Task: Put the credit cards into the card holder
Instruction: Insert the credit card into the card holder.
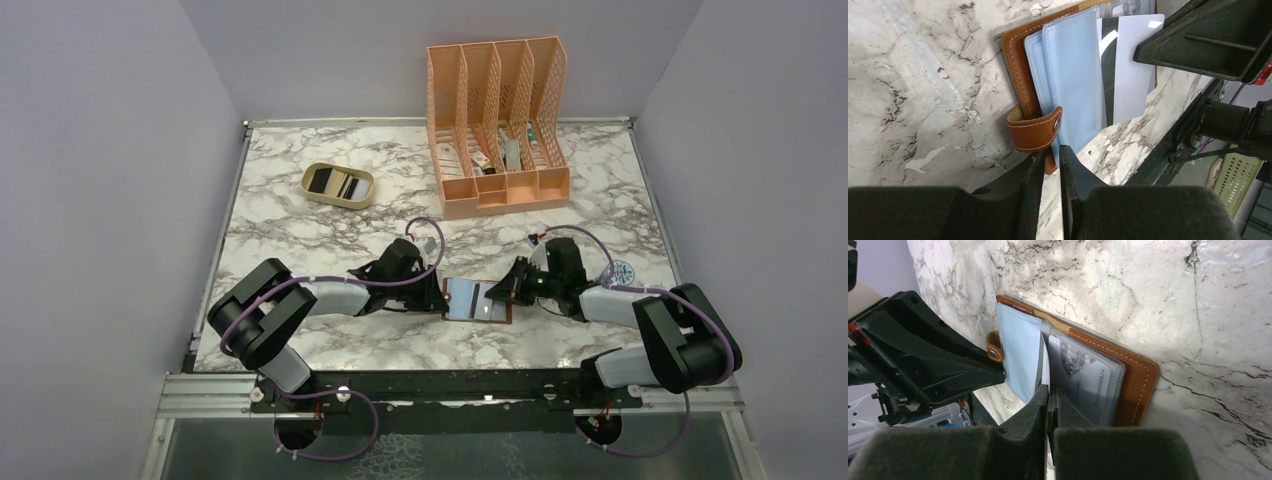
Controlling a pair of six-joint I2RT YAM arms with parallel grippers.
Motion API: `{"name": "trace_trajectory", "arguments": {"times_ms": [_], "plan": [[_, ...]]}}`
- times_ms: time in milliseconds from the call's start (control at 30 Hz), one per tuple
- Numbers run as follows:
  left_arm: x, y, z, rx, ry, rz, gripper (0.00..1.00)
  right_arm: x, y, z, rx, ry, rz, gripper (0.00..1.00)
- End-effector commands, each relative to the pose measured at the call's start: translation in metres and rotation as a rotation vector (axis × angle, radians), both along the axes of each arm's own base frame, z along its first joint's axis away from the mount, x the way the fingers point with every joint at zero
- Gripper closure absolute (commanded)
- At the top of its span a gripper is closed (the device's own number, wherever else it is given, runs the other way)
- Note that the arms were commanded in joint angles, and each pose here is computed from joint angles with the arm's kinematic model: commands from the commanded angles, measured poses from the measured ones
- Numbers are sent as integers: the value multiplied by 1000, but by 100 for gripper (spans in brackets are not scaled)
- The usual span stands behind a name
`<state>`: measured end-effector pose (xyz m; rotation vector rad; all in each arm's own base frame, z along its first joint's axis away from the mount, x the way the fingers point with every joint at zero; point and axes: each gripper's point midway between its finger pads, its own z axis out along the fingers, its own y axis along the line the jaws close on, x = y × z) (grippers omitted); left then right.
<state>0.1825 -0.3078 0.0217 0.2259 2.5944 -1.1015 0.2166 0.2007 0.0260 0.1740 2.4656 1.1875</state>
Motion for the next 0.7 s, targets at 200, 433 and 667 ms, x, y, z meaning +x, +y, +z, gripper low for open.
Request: {"name": "trace_trajectory", "arguments": {"times_ms": [200, 433, 667], "plan": [[-30, 32, -45, 197, 104, -8, 78, -11, 4, -14, -10, 37, 96, 97], [-30, 33, -45, 202, 105, -12, 78, -4, -2, -18, -79, 42, 99, 81], [-30, 32, -41, 193, 95, -3, 78, 11, -22, -8, -232, 36, 20, 56]]}}
